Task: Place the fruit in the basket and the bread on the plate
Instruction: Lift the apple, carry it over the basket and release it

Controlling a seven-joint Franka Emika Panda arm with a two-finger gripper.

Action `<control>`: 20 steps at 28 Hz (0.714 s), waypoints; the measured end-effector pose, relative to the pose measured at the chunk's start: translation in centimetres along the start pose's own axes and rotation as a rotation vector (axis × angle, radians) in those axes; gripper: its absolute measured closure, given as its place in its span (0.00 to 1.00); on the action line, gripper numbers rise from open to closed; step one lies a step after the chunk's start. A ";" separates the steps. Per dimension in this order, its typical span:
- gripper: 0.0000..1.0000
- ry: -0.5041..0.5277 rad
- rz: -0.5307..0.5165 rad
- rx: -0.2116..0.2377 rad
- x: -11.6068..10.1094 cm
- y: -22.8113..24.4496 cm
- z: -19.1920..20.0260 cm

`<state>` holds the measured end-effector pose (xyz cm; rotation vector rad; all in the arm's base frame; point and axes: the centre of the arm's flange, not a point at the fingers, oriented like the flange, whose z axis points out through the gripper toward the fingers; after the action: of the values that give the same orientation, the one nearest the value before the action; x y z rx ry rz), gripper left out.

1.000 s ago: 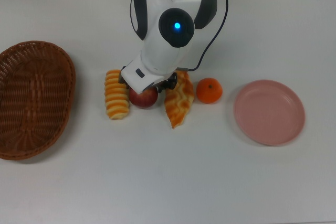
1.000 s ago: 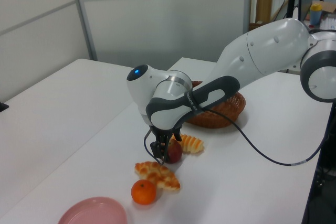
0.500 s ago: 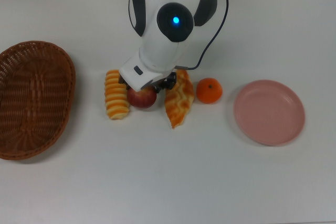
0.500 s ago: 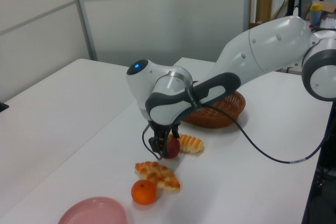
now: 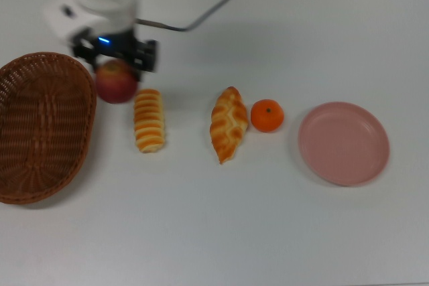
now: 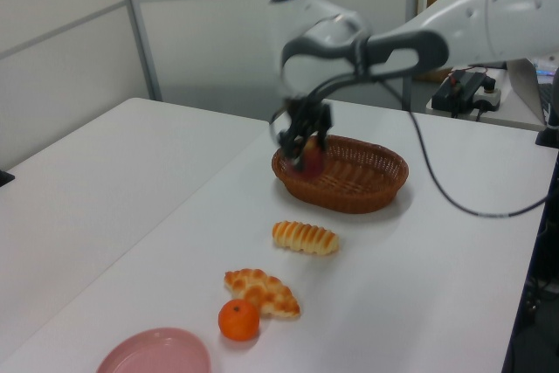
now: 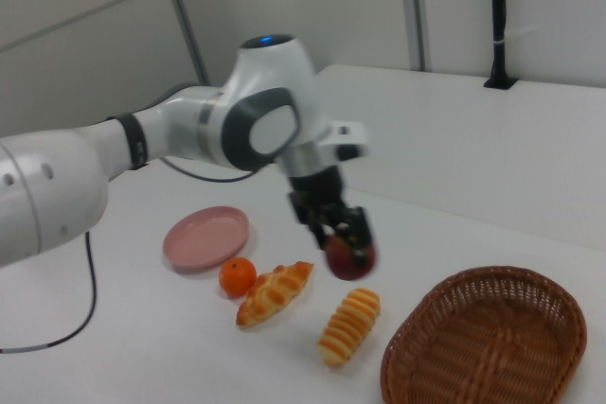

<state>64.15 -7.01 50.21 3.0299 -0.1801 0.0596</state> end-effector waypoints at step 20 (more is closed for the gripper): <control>0.15 -0.111 0.001 -0.007 0.2 16.7 13.2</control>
<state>62.83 -24.91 38.87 3.0273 -0.1900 -0.1090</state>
